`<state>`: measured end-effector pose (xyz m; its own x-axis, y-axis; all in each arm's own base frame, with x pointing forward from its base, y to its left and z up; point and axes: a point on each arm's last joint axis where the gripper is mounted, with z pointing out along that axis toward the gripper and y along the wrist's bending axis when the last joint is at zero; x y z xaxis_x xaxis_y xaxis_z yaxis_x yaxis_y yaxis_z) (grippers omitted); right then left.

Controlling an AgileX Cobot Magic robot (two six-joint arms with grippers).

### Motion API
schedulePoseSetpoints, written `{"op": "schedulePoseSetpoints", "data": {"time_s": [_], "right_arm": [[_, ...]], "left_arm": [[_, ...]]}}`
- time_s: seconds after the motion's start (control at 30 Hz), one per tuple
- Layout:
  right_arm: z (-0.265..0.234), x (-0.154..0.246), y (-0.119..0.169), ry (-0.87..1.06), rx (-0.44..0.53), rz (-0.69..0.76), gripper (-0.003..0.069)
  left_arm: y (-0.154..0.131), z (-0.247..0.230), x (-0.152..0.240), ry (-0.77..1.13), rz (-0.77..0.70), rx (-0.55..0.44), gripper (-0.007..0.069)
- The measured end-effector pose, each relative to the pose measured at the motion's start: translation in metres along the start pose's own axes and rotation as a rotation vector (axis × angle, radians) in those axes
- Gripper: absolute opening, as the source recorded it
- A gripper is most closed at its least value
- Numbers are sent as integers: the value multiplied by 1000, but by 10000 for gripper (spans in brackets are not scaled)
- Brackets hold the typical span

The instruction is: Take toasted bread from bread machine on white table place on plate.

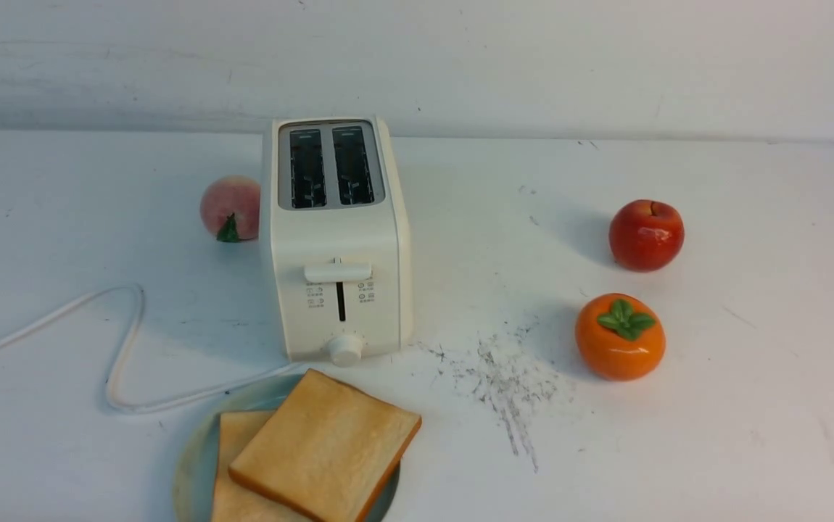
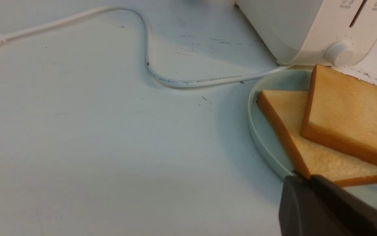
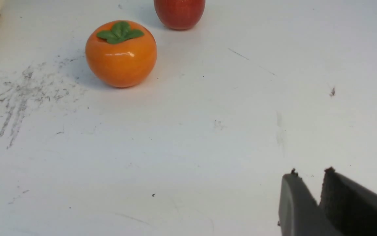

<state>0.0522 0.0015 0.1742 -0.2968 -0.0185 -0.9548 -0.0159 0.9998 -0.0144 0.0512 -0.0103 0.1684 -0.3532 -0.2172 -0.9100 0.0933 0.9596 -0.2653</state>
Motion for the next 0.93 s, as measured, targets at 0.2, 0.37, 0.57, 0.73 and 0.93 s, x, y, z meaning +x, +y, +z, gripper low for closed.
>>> {"op": "schedulePoseSetpoints", "data": {"time_s": [0.2,0.37,0.57,0.73,0.93], "right_arm": [[0,0,0,0,0,1,141],[0,0,0,0,0,1,146],[0,0,0,0,0,1,155],[0,0,0,0,0,1,158],[0,0,0,0,-1,1,164]], "left_arm": [[0,0,0,0,0,0,16],[0,0,0,0,0,0,16],[0,0,0,0,0,0,16],[0,0,0,0,0,0,16],[0,0,0,0,1,0,16]]}}
